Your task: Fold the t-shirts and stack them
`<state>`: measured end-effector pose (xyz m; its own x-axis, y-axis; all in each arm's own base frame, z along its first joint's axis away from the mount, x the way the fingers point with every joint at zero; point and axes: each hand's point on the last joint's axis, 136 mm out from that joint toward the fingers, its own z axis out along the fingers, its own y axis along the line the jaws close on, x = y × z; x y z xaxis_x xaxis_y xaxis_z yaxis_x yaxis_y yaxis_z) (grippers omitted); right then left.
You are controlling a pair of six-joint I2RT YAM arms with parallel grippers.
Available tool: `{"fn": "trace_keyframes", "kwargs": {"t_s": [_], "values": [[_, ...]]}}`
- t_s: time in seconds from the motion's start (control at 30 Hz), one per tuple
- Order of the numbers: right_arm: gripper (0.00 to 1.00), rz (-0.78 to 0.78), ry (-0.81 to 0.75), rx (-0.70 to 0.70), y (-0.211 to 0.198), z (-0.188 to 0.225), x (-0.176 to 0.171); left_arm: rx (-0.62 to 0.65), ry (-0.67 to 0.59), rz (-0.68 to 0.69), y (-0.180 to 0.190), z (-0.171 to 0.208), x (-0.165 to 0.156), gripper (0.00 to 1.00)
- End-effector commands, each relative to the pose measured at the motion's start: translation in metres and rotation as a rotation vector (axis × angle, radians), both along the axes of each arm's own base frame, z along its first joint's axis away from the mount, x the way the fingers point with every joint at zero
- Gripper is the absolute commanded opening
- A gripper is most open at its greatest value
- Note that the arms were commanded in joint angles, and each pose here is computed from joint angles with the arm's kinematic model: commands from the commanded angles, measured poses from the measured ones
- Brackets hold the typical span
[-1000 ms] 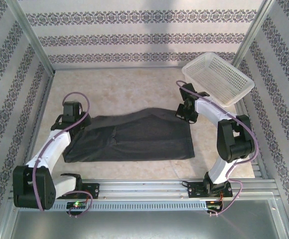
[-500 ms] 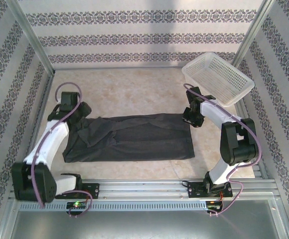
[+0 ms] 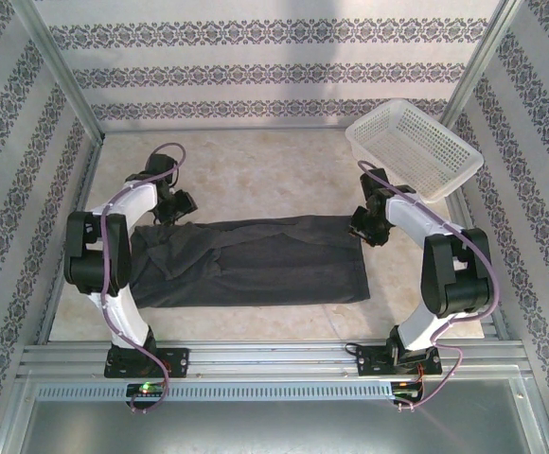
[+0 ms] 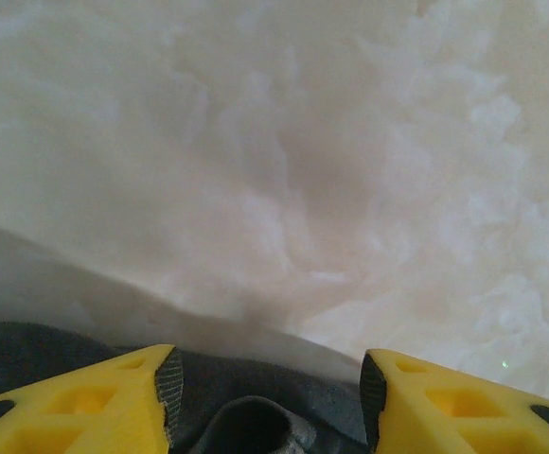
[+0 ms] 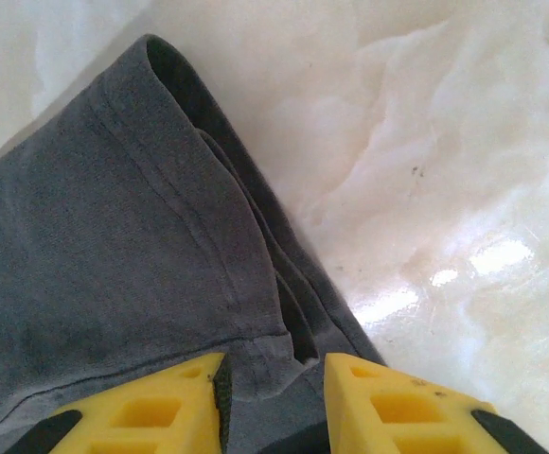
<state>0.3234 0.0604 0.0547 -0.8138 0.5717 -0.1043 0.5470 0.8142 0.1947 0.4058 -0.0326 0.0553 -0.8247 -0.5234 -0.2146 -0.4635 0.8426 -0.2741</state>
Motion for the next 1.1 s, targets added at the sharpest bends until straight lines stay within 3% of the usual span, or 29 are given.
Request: {"fn": "trace_keyframes", "kwargs": {"t_s": [0.0, 0.3, 0.53, 0.8, 1.07], "values": [[0.33, -0.019, -0.01, 0.016, 0.0, 0.005, -0.003, 0.05, 0.068, -0.088, -0.01, -0.004, -0.014, 0.5], [0.33, -0.017, -0.024, 0.018, 0.001, 0.009, -0.001, 0.122, 0.136, -0.134, -0.011, -0.018, -0.031, 0.35], [0.33, -0.011, -0.039, 0.006, 0.0, 0.014, -0.003, 0.11, 0.112, -0.147, -0.017, -0.006, -0.032, 0.0], [0.33, -0.028, -0.057, -0.001, -0.009, 0.019, -0.002, 0.072, 0.072, -0.156, -0.04, 0.034, -0.062, 0.0], [0.32, -0.119, -0.042, 0.091, -0.003, 0.011, -0.002, -0.014, 0.13, -0.164, -0.07, 0.052, -0.128, 0.0]]}}
